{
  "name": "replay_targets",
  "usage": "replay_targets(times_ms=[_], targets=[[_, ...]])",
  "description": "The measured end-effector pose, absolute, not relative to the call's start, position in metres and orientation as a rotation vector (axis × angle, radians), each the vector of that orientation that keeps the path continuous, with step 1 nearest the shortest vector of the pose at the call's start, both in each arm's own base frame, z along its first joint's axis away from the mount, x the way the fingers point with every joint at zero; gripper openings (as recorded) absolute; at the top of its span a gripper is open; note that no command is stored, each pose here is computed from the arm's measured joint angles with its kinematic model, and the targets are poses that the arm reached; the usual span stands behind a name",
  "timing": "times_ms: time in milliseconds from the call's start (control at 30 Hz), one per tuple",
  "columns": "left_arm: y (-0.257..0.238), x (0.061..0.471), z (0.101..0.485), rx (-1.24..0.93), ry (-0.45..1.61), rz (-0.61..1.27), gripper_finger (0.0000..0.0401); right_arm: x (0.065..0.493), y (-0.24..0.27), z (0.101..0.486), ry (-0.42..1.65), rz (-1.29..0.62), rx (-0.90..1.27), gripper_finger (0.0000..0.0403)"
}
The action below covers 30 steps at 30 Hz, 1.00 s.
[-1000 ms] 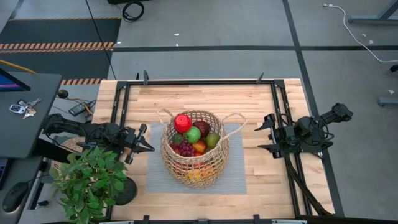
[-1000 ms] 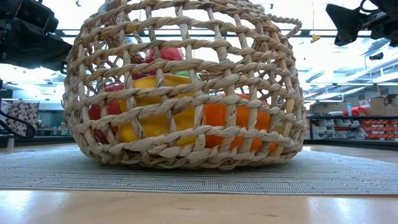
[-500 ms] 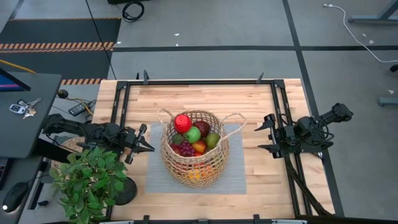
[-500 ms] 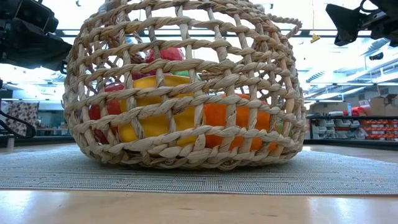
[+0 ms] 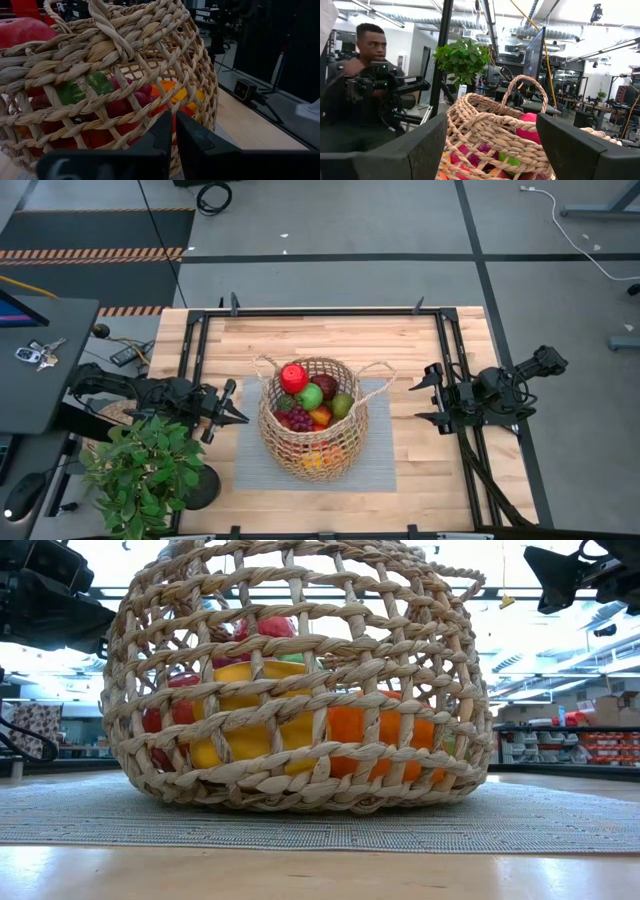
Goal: Build produce basket
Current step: Return to Home Position
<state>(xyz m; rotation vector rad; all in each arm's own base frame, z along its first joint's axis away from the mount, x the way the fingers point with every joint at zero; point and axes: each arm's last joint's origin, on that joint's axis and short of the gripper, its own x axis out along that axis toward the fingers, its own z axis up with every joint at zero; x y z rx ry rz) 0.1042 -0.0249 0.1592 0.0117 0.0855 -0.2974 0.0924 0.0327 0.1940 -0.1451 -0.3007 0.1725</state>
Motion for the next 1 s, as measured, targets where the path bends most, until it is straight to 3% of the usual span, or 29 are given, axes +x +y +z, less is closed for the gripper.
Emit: replay_targets(times_ms=[1000], targets=[[-0.0249, 0.1042, 0.1592, 0.012, 0.086, -0.298, 0.0035, 0.0924, 0.0327, 0.1939, -0.300, 0.172, -0.145, 0.0310]])
